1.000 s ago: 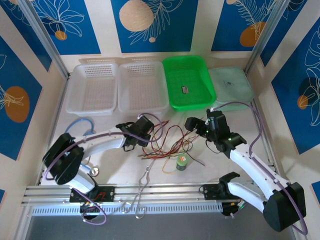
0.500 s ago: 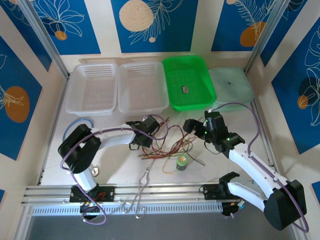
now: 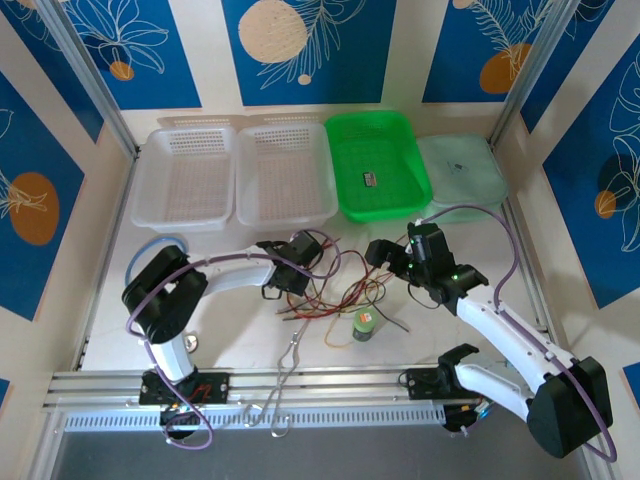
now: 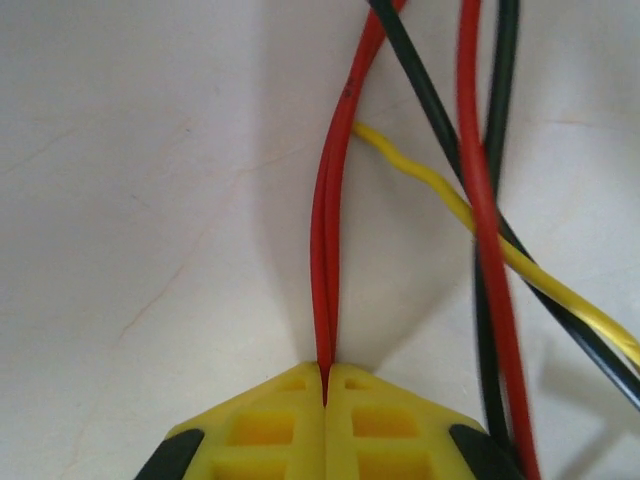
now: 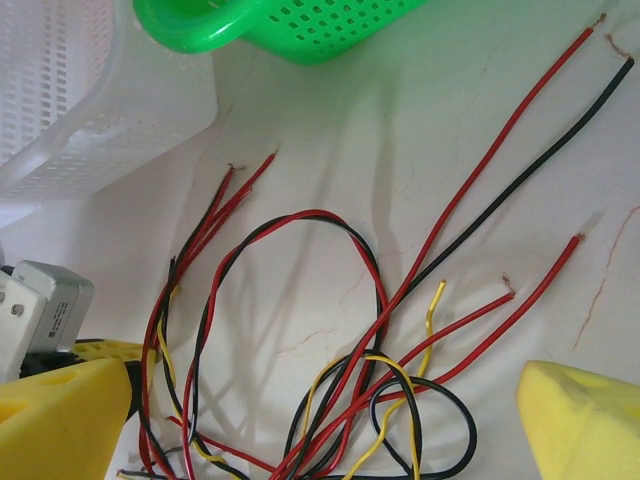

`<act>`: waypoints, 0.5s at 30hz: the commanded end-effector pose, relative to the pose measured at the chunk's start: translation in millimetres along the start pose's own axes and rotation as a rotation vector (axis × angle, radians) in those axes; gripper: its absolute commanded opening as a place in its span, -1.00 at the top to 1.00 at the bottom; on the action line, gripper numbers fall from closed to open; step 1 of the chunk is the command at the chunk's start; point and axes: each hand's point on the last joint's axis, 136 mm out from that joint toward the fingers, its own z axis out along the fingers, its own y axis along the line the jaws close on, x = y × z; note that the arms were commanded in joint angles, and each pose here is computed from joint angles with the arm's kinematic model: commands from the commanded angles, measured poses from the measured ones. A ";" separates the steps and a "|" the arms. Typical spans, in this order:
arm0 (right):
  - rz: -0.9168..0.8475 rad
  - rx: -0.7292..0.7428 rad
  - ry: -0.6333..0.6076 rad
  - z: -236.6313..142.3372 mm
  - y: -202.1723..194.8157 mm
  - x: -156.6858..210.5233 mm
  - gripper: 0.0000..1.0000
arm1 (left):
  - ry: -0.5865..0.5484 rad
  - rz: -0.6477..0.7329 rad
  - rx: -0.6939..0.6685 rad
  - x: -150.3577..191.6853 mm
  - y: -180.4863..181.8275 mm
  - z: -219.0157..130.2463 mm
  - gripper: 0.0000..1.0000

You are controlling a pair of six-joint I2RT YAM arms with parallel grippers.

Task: Untangle the cables

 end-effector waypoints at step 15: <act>0.017 -0.120 -0.016 -12.2 36.6 -17.1 -0.98 | -0.276 0.064 -0.114 -65.4 39.8 -126.8 1.00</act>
